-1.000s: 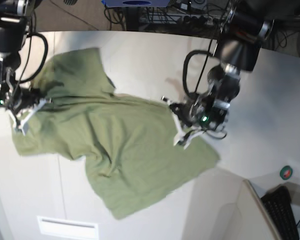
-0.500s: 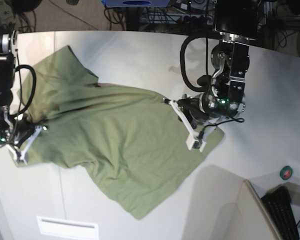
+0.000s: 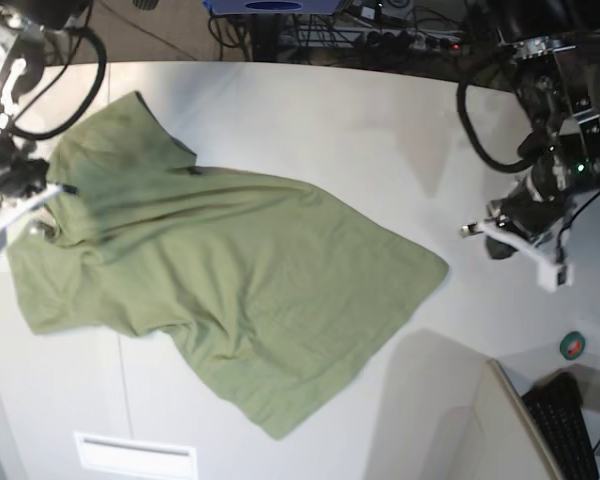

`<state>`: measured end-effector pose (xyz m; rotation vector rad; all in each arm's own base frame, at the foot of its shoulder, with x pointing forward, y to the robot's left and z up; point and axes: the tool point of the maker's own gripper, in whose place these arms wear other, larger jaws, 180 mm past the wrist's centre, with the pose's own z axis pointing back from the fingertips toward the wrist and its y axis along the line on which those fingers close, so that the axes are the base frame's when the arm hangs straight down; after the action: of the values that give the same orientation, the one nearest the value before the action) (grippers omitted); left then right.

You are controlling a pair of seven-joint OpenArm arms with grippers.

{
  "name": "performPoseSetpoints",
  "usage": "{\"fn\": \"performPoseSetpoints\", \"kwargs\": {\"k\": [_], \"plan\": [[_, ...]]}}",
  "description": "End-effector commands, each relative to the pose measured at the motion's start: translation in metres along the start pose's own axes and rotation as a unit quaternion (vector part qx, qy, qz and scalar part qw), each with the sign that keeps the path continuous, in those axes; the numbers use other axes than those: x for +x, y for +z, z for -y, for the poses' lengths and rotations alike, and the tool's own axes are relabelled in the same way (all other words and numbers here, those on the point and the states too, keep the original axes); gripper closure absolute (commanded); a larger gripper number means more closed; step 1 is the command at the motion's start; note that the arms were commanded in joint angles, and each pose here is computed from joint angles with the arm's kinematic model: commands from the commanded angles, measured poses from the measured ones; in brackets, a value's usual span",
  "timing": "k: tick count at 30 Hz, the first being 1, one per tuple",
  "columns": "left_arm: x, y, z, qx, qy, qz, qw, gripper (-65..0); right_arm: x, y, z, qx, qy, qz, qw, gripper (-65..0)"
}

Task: Layout the t-shirt on the table in an organized manner, then fold the t-shirt properly
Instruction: 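Grasp a shirt corner with each gripper and pull them apart, then hold the shirt corners with both grippers and stretch the shirt taut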

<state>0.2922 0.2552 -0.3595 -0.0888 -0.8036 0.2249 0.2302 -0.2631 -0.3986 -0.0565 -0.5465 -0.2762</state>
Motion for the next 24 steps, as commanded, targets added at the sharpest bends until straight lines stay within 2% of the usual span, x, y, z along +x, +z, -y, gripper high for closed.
{"fn": "performPoseSetpoints", "kwargs": {"k": [1, 3, 4, 7, 9, 10, 12, 15, 20, 24], "plan": [[0.013, 0.005, -0.003, -0.001, 0.002, 0.031, 1.000, 0.0, 0.014, 0.009, 0.006, -0.007, -0.018, 0.033, 0.9993, 0.0], [0.009, 0.011, -0.016, 0.012, 0.010, 0.039, 0.999, 0.0, 0.001, 0.013, 0.014, -0.017, -0.045, 0.029, 0.9984, -8.0], [0.006, 0.013, -0.022, 0.019, 0.014, 0.039, 0.999, -5.1, -0.004, 0.015, 0.017, -0.020, -0.056, 0.028, 0.9979, -14.1], [0.002, 0.017, -0.031, 0.030, 0.025, 0.040, 0.998, -33.4, -0.014, 0.020, 0.020, 0.006, -0.078, 0.034, 0.9964, -29.1], [-0.001, 0.016, -0.028, 0.021, 0.043, 0.040, 0.998, -56.4, -0.019, 0.024, 0.013, 0.059, -0.077, 0.045, 0.9942, -37.5], [0.001, 0.017, -0.027, 0.012, 0.057, 0.046, 0.997, -65.0, -0.023, 0.025, 0.010, 0.086, -0.079, 0.051, 0.9919, -40.8], [0.006, 0.017, -0.019, -0.019, 0.092, 0.056, 0.994, -65.0, -0.031, 0.026, 0.002, 0.134, -0.087, 0.059, 0.9854, -44.0], [0.003, 0.000, -0.013, -0.063, 0.162, 0.049, 0.984, -65.0, -0.037, 0.024, -0.001, 0.168, -0.084, 0.055, 0.9806, -43.8], [-0.014, -0.056, -0.016, -0.076, 0.246, -0.005, 0.966, -65.0, -0.046, 0.023, 0.001, 0.170, -0.080, 0.041, 0.9813, -43.8], [-0.002, -0.083, 0.007, -0.119, 0.245, -0.018, 0.962, -65.0, -0.057, 0.025, 0.004, 0.166, -0.080, 0.031, 0.9824, -43.8]]}}
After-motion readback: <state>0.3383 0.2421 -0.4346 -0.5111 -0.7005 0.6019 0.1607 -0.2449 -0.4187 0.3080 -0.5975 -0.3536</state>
